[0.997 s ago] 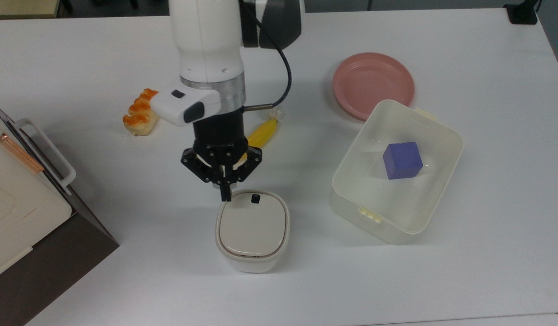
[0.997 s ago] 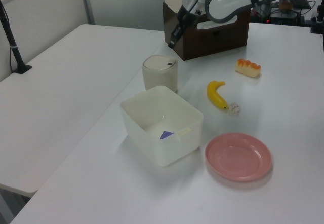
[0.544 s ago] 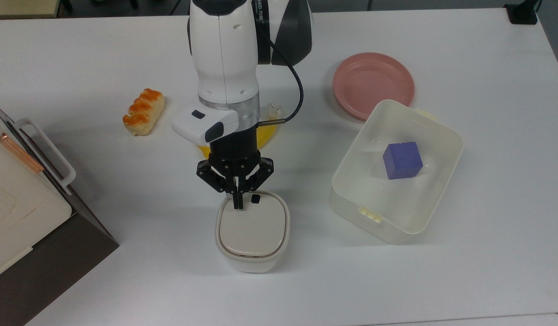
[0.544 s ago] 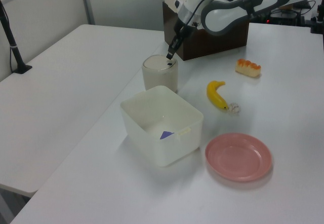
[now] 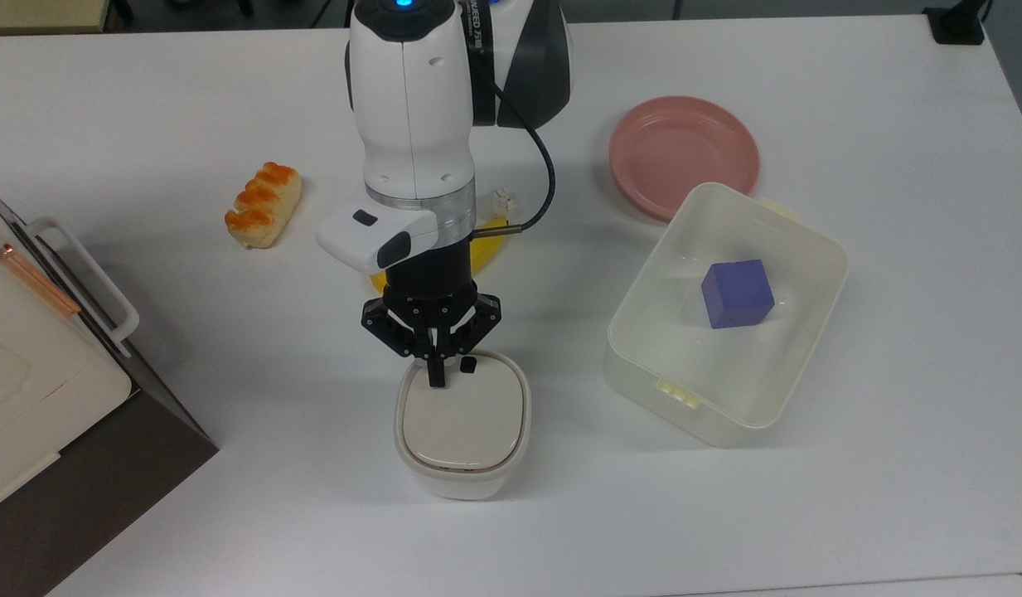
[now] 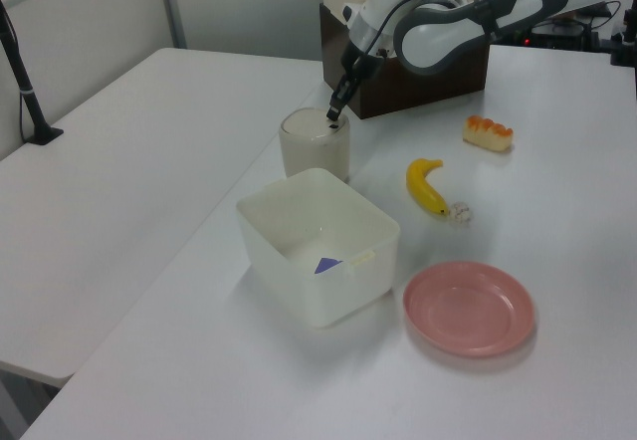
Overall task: Open the trash can
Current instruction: 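Lower the gripper onto the lid's front edge and grip it, then lift the gripper upward to swing the lid open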
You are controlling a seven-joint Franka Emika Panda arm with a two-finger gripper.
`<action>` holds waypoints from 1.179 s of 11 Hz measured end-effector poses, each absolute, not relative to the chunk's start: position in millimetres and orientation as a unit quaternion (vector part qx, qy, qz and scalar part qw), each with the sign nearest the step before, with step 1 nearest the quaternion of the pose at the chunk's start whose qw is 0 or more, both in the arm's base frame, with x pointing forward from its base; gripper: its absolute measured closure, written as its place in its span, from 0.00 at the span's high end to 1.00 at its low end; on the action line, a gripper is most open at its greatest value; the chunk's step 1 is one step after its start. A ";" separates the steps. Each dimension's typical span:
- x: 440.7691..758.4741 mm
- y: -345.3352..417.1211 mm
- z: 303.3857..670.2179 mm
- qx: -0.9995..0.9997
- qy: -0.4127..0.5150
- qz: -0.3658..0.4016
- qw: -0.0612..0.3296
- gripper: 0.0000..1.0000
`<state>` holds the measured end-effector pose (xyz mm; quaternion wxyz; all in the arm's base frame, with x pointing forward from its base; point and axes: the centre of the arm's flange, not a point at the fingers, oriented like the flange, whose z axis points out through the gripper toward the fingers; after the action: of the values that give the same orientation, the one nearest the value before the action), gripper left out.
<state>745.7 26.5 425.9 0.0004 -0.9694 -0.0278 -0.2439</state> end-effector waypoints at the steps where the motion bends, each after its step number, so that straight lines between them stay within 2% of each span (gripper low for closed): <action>1: 746.0 26.5 425.1 -0.969 -0.028 -0.244 0.000 0.05; 7: 746.6 25.6 431.1 -0.968 -0.032 -0.249 -0.006 0.05; 10: 741.1 18.3 485.8 -0.958 -0.019 -0.287 0.001 0.07; 13: 725.2 8.5 520.5 -0.963 -0.012 -0.268 0.000 0.07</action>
<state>725.2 8.5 520.5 -0.0001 -0.9635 -0.0120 -0.2675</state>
